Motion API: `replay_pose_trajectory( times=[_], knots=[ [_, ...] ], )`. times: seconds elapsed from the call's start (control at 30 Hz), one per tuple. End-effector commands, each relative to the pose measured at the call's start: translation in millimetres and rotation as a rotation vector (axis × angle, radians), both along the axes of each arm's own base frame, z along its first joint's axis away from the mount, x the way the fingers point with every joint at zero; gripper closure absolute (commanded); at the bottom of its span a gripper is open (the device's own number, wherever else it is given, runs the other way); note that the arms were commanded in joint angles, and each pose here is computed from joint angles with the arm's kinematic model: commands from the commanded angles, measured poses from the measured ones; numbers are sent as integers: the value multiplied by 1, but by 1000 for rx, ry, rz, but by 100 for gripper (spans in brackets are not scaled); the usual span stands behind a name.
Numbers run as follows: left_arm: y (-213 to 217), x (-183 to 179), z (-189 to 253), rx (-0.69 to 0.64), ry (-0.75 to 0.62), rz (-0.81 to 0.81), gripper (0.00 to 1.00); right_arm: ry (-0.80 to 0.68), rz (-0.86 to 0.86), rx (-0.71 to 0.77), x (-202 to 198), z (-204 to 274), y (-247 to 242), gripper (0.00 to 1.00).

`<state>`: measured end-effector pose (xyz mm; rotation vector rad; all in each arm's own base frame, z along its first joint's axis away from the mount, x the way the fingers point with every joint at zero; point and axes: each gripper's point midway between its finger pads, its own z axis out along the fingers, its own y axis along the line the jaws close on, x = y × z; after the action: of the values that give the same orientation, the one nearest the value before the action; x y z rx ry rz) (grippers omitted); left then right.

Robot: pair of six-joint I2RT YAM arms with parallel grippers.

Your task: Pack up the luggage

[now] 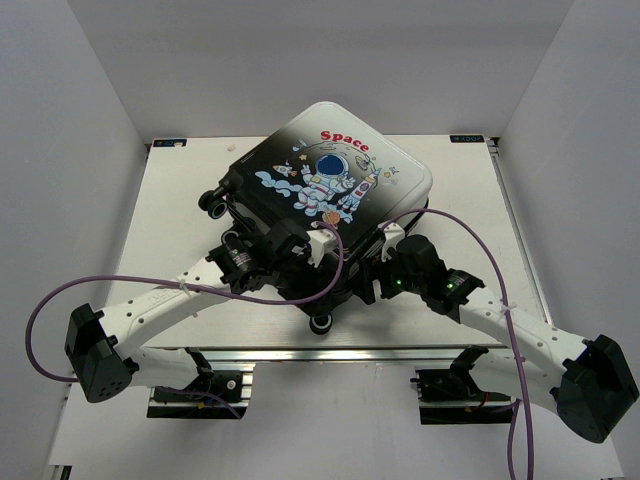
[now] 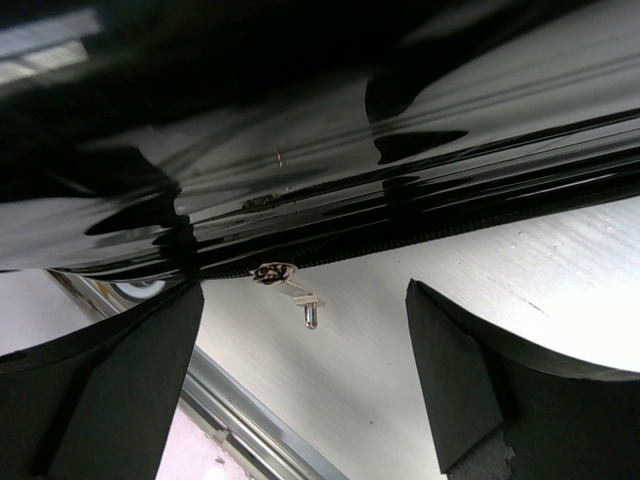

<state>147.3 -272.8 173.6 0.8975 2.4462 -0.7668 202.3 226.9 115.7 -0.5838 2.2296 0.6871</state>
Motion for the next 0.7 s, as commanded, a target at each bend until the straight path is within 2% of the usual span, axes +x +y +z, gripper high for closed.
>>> replay_pose_trajectory(
  times=[0.0, 0.1, 0.17, 0.23, 0.27, 0.3, 0.33, 0.37, 0.4, 0.47, 0.53, 0.57, 0.63, 0.67],
  knots=[
    [3, 3, 9, 35, -74, -5, 2, -45, 5, 24, 12, 6, 10, 14],
    [6, 3, 7, 55, -84, 7, 3, -48, 18, 11, 13, -3, 11, 17],
    [9, 3, -2, 99, -71, 18, 11, -55, 30, 1, 14, -7, 12, 18],
    [9, 1, -12, 141, -56, 19, 25, -73, 42, 17, 15, -5, 15, 21],
    [8, 1, -14, 148, -58, 15, 29, -98, 45, 44, 19, -2, 19, 23],
    [7, 2, -14, 145, -63, 20, 35, -104, 58, 55, 17, -2, 21, 32],
    [6, 3, -13, 137, -68, 24, 42, -113, 65, 64, 18, -1, 23, 36],
    [2, 4, -8, 114, -90, 27, 59, -112, 72, 66, 18, -3, 25, 39],
    [2, 6, -7, 109, -98, 39, 66, -107, 76, 69, 17, -4, 26, 44],
    [3, 9, 1, 84, -117, 67, 82, -88, 89, 71, 13, -12, 27, 46],
    [4, 9, 4, 73, -119, 88, 86, -116, 90, 106, 14, -10, 30, 46],
    [4, 10, 7, 59, -125, 95, 93, -127, 94, 114, 14, -10, 30, 46],
    [7, 16, 9, 60, -144, 143, 100, -156, 104, 138, 13, -11, 33, 48],
    [7, 15, 9, 59, -141, 151, 100, -169, 101, 137, 15, -12, 32, 49]
  ],
)
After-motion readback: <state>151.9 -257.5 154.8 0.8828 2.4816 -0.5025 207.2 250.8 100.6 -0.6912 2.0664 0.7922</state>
